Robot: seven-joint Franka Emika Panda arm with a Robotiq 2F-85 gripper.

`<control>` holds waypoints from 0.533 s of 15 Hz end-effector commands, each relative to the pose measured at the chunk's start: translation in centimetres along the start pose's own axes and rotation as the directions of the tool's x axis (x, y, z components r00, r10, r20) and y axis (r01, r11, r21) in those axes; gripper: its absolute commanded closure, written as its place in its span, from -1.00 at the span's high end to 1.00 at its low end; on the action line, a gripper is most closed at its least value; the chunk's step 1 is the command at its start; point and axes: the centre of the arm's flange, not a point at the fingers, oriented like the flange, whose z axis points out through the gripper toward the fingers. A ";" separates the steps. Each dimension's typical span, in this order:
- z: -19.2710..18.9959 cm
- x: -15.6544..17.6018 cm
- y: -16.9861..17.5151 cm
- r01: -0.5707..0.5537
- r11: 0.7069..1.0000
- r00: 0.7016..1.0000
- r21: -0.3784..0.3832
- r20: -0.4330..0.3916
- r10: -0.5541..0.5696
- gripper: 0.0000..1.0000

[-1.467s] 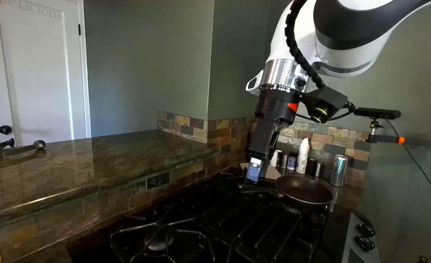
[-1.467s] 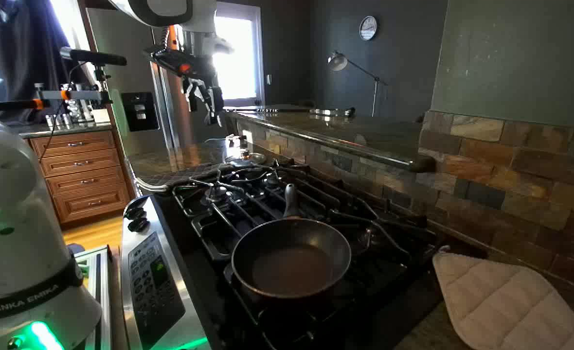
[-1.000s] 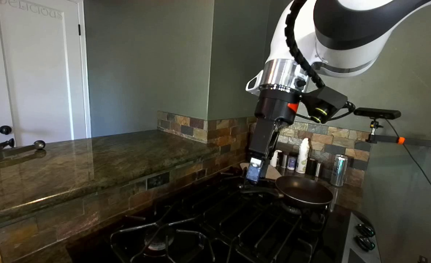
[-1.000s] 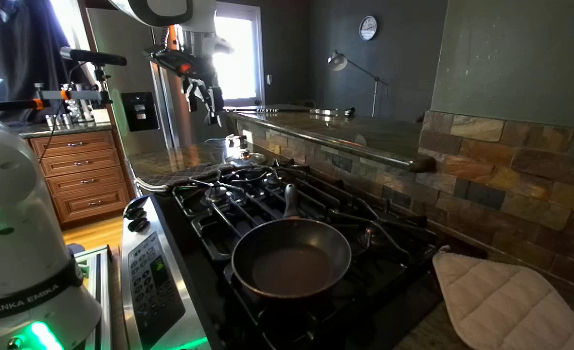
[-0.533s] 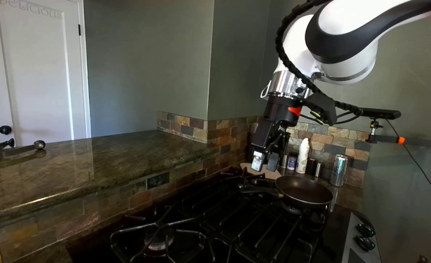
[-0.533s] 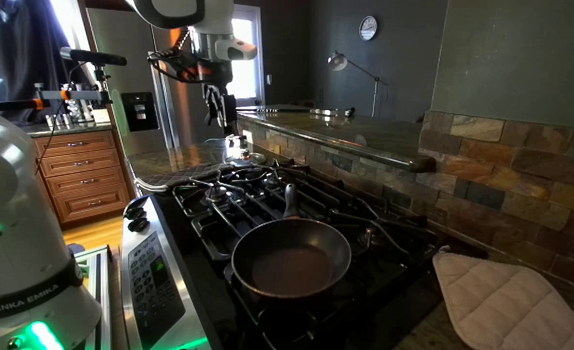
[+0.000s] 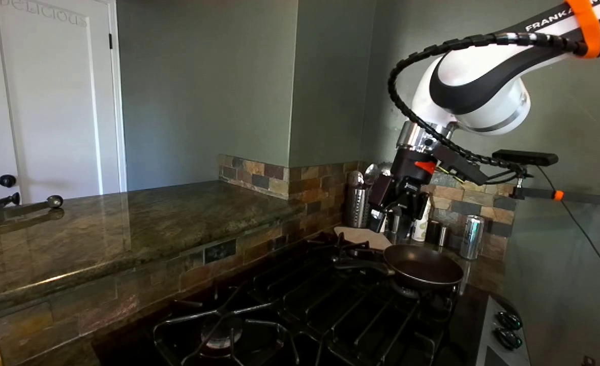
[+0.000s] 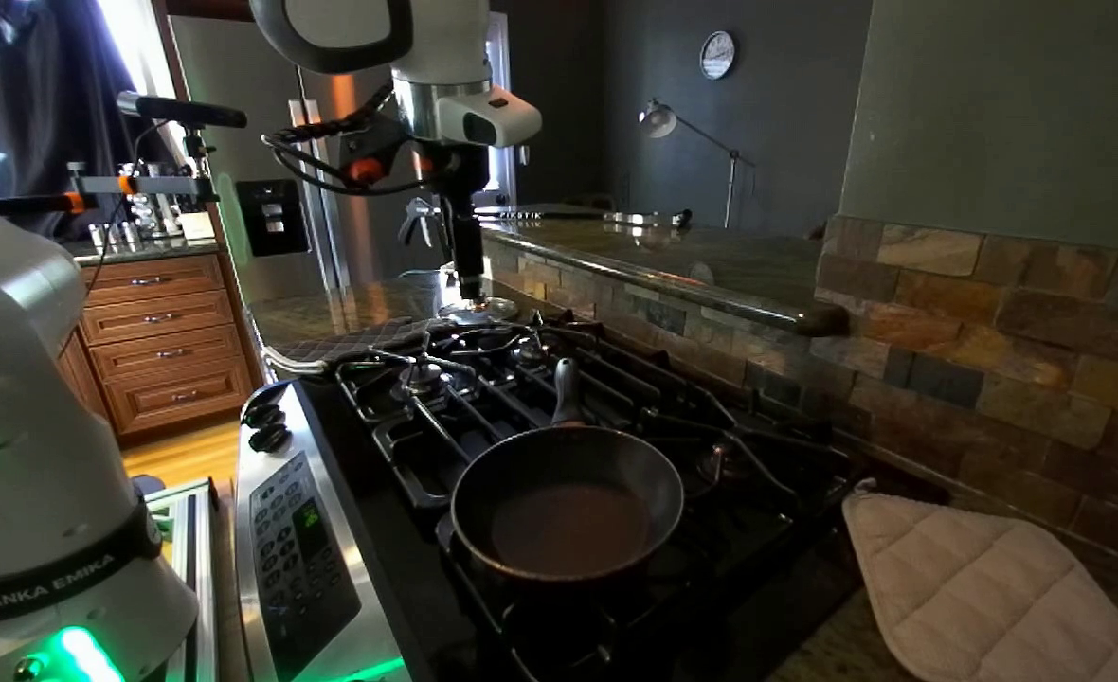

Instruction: Move the pan on the stove

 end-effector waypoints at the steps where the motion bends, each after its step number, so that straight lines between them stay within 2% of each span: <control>1: 0.0 0.0 -0.1 -0.004 1.000 1.000 -0.001 0.000 0.004 1.00; 5: 0.6 1.0 4.8 -0.188 0.981 0.982 -0.056 0.000 0.188 1.00; 8: 0.5 1.7 10.1 -0.335 0.941 0.942 -0.060 -0.021 0.334 1.00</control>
